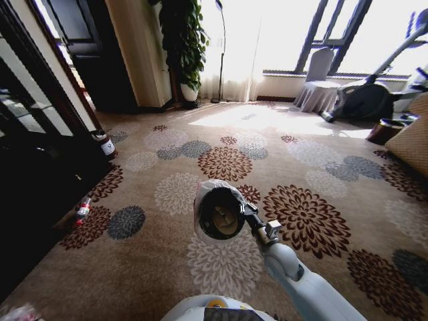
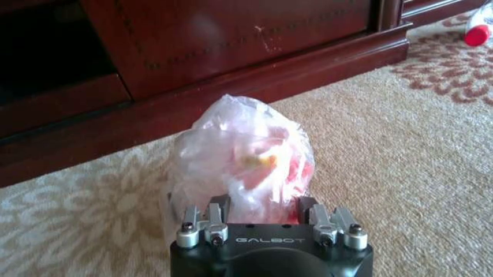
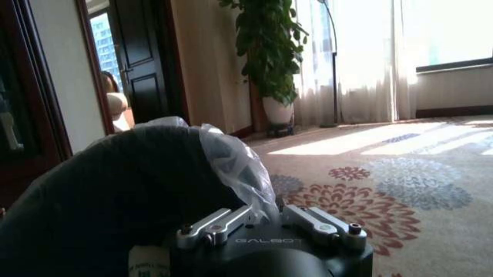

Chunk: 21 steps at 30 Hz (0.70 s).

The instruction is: Pick up the trash from the ground and place it into the trash bin.

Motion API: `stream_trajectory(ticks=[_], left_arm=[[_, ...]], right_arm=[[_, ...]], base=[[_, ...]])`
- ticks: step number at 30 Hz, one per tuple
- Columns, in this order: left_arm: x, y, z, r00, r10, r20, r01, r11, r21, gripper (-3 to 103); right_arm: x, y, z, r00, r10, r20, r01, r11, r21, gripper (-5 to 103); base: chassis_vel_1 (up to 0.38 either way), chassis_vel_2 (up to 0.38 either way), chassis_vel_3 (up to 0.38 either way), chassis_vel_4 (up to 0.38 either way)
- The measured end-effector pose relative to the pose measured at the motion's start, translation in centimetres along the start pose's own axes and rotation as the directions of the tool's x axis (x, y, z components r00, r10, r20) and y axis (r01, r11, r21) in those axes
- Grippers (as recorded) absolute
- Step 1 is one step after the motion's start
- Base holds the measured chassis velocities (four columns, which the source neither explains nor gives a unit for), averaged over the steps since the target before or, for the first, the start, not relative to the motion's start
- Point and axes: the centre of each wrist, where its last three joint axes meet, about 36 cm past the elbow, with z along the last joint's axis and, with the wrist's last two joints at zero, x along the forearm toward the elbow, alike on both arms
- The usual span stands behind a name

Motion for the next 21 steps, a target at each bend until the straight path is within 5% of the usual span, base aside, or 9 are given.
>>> stream_trajectory(ticks=[13,17,21], left_arm=[[0.8,-0.4,-0.6,0.998,0.028,0.059,-0.028,1.000,0.007,25],[1.5,-1.0,-2.2,0.988,0.060,0.140,-0.063,0.998,0.018,18],[2.9,-2.1,-5.1,0.942,0.166,0.292,-0.185,0.982,0.038,7]], right_arm=[[-0.1,0.3,0.0,1.000,-0.001,0.003,0.001,1.000,-0.009,0],[-0.4,0.5,0.0,1.000,0.006,0.001,-0.006,1.000,-0.030,0],[-1.6,0.7,-0.1,1.000,0.013,0.002,-0.013,0.999,-0.041,0]], base=[[0.000,0.000,0.000,0.000],[0.000,0.000,0.000,0.000],[0.000,0.000,0.000,0.000]])
